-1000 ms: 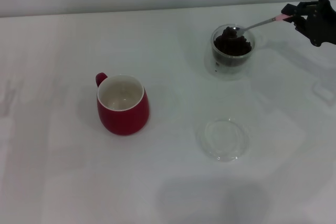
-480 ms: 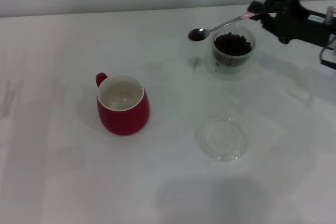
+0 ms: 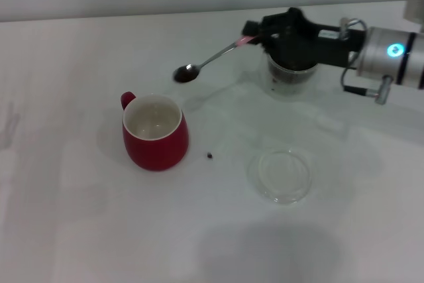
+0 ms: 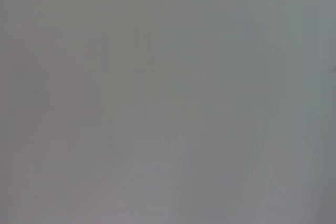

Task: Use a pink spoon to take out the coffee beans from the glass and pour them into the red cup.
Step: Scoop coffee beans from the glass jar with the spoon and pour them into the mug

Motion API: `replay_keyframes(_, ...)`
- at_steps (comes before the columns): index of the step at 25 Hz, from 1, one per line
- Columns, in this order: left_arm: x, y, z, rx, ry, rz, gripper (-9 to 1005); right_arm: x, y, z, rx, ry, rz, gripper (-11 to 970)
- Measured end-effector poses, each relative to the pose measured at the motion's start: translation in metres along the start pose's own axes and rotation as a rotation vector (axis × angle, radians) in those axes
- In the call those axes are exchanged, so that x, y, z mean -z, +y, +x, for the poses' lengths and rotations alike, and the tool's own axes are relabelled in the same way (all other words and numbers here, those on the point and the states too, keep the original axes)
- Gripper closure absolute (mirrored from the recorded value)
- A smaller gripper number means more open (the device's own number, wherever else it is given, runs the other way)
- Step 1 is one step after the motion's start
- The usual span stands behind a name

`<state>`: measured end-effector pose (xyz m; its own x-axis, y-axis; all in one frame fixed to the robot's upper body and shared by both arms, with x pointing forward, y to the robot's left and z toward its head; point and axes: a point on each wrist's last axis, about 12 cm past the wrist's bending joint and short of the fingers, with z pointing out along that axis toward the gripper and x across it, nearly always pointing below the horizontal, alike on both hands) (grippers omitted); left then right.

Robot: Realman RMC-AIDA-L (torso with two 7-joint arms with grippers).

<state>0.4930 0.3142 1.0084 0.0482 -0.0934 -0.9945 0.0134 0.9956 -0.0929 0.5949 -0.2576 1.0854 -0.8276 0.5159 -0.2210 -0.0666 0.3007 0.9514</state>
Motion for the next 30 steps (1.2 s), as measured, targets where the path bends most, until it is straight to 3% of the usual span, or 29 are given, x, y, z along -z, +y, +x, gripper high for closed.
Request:
replay_keyframes(6, 0.000, 0.000, 0.000, 0.001, 0.000, 0.000, 105, -0.016, 0.000, 0.015, 0.023, 0.062, 0.019, 814)
replay_keyframes(15, -0.001, -0.002, 0.000, 0.004, -0.002, 0.003, 105, -0.026, -0.001, 0.020, 0.114, 0.081, 0.054, 814)
replay_keyframes(25, -0.003, -0.004, 0.000, 0.012, -0.004, 0.008, 105, -0.044, 0.016, 0.020, 0.413, 0.134, 0.036, 814)
replay_keyframes(30, -0.002, -0.004, 0.000, 0.013, -0.003, 0.008, 105, -0.055, 0.027, 0.026, 0.646, 0.184, 0.033, 814)
